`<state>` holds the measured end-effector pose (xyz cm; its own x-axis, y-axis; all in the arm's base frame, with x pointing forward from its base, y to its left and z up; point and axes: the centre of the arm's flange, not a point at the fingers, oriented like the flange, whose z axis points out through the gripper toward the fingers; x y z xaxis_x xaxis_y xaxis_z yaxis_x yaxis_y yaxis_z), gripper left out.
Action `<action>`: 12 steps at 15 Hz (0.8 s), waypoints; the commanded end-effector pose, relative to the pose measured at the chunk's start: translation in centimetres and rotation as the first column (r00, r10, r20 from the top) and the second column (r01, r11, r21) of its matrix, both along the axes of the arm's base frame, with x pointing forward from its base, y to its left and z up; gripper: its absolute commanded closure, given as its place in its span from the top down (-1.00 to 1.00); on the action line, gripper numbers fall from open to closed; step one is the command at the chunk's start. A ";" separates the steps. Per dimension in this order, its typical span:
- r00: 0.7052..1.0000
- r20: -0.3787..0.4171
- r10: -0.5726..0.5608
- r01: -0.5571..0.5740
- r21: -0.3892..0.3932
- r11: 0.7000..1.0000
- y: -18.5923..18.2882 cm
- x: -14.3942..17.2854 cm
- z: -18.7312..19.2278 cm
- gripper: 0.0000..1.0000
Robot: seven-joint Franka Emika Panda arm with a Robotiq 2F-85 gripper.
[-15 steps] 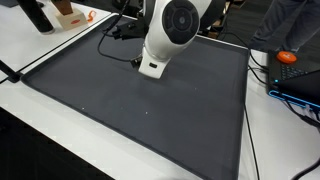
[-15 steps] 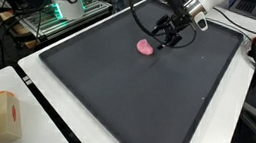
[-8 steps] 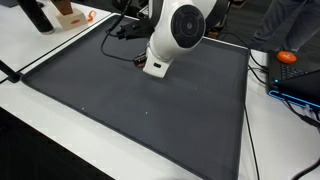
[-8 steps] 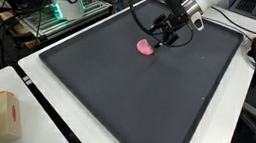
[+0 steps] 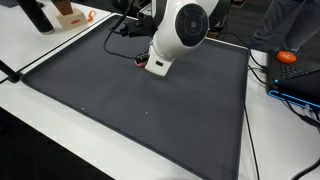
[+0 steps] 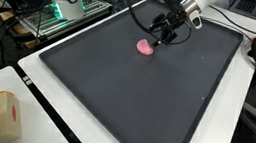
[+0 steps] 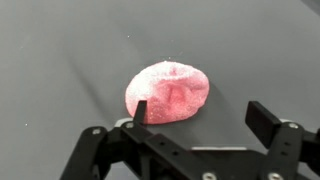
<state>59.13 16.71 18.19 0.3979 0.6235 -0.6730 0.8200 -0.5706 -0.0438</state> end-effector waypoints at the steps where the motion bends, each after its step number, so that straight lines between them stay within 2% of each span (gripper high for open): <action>1: 0.999 0.037 -0.007 0.007 -0.005 1.000 -0.2 -1.5 0.2 1.00; 8: 0.988 0.113 -0.103 0.102 0.013 0.995 -0.6 -0.1 0.6 1.00; 12: 0.961 0.174 -0.216 0.213 0.038 0.976 -1.9 1.3 1.1 1.00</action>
